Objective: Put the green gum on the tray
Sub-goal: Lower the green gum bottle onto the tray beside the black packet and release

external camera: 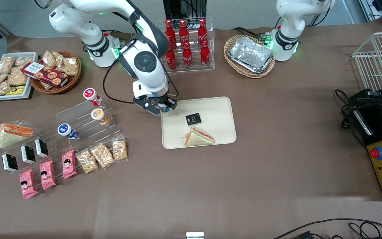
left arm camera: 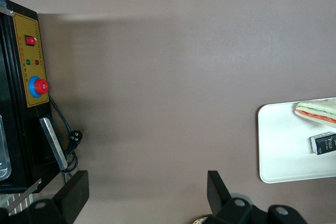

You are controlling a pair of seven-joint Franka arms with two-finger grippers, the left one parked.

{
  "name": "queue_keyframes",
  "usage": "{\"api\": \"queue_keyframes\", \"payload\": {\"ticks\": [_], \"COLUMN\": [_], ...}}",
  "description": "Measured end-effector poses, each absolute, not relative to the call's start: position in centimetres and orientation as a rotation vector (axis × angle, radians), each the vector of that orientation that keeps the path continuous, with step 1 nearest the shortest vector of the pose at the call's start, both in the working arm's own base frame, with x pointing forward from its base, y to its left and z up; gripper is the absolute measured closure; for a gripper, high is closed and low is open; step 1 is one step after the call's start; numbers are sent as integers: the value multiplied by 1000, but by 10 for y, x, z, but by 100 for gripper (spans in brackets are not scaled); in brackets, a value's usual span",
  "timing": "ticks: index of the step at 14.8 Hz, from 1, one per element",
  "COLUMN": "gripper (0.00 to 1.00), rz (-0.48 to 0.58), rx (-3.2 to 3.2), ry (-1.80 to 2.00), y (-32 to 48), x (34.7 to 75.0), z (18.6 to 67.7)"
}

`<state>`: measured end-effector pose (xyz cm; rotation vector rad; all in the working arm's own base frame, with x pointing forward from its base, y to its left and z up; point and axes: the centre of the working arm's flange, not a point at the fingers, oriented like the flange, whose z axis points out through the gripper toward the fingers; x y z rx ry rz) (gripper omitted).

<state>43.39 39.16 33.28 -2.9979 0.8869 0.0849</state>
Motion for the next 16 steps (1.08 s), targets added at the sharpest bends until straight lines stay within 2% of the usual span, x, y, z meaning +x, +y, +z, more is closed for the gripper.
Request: {"api": "queue_keyframes", "payload": {"ticks": [5, 9, 16], "gripper": [57, 57, 57], "rz": [9, -4, -7], "rx": [-2924, -2908, -2902], "ry": [945, 981, 995], "y": [407, 415, 416], "x": [404, 391, 389], "z": [254, 210, 203]}}
